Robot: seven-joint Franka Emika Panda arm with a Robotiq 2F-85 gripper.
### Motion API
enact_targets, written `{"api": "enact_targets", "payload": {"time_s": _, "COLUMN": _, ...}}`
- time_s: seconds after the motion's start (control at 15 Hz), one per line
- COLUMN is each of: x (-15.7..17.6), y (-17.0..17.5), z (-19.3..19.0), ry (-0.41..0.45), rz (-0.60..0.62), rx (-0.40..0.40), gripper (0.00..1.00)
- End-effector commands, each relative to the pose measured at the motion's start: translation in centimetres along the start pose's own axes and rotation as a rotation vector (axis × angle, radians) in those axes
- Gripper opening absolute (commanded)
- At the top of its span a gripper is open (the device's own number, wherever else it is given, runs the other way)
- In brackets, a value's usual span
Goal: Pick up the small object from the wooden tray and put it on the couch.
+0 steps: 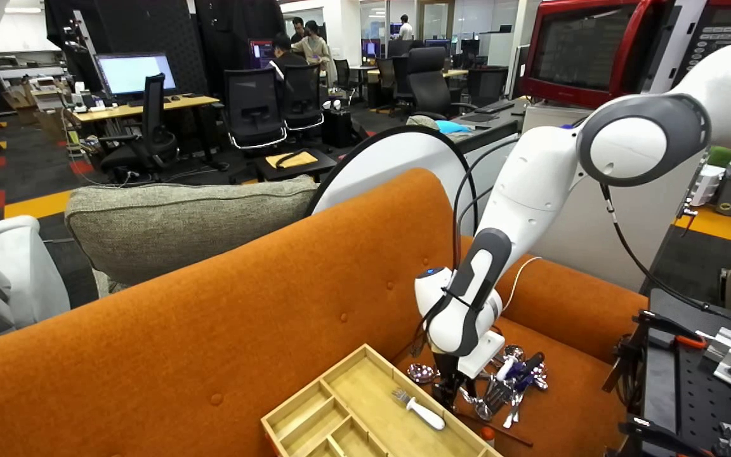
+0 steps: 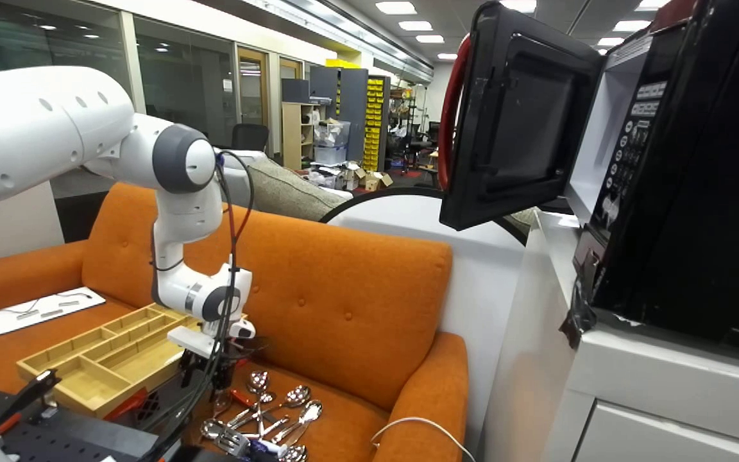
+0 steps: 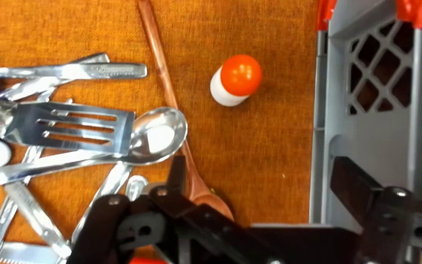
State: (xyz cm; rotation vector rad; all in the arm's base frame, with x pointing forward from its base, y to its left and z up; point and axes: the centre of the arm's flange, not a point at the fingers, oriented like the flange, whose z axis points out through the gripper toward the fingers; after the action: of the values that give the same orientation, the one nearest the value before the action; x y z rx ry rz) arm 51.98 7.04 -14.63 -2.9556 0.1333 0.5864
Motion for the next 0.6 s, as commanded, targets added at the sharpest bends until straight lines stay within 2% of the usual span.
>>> {"api": "enact_targets", "payload": {"time_s": 0.0, "x": -2.4, "y": -0.6, "z": -6.3, "ry": 0.098, "rz": -0.015, "rx": -0.069, "gripper": 1.00}}
{"api": "enact_targets", "payload": {"time_s": 0.33, "x": -4.1, "y": -1.1, "z": -13.8, "ry": 0.205, "rz": -0.023, "rx": -0.162, "gripper": 1.00}}
{"api": "enact_targets", "payload": {"time_s": 0.53, "x": -5.9, "y": -2.1, "z": -17.0, "ry": 0.235, "rz": -0.084, "rx": -0.167, "gripper": 1.00}}
